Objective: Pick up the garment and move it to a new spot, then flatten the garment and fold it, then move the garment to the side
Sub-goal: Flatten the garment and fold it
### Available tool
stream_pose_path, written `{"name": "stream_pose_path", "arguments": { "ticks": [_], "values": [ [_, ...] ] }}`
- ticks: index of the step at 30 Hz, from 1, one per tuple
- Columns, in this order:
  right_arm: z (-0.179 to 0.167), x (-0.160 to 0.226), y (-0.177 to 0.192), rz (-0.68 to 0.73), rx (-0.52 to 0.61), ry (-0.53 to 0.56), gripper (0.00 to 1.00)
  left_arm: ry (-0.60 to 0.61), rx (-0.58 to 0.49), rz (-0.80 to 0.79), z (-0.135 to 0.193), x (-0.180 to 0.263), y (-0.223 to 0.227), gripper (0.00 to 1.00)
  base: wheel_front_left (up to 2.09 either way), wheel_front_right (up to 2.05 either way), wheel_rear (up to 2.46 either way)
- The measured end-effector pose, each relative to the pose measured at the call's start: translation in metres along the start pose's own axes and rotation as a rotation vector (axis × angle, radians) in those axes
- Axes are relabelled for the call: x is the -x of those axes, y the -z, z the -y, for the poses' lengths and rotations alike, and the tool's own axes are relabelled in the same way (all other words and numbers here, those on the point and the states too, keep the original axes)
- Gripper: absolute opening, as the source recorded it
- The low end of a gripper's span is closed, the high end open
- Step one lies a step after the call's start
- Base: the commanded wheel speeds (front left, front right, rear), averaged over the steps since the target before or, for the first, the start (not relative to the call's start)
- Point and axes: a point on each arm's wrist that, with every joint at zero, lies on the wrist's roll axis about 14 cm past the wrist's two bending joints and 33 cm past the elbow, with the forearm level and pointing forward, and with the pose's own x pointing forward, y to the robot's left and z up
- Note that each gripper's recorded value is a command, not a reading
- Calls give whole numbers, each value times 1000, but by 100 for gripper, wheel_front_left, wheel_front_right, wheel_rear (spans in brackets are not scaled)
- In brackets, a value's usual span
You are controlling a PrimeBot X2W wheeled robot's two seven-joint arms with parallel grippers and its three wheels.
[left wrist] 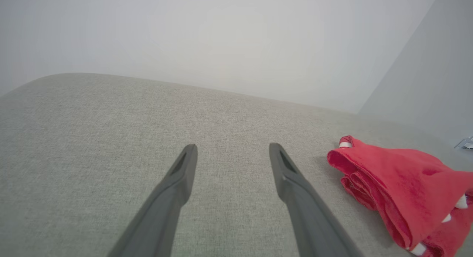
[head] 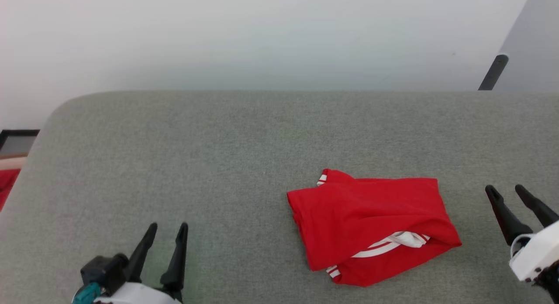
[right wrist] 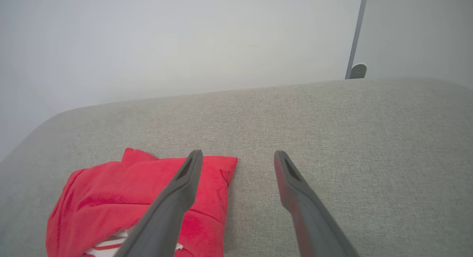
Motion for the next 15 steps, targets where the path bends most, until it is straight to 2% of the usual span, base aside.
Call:
{"name": "stream_pose_path", "arguments": {
  "ticks": [6, 15],
  "values": [
    [5, 20, 2, 90, 15, 27, 100, -21, 2, -6, -5, 14, 3, 100, 0, 0, 0],
    [-2, 39, -1, 214, 5, 22, 100, -22, -58, 32, -4, 31, -9, 100, 0, 0, 0]
  ]
}}
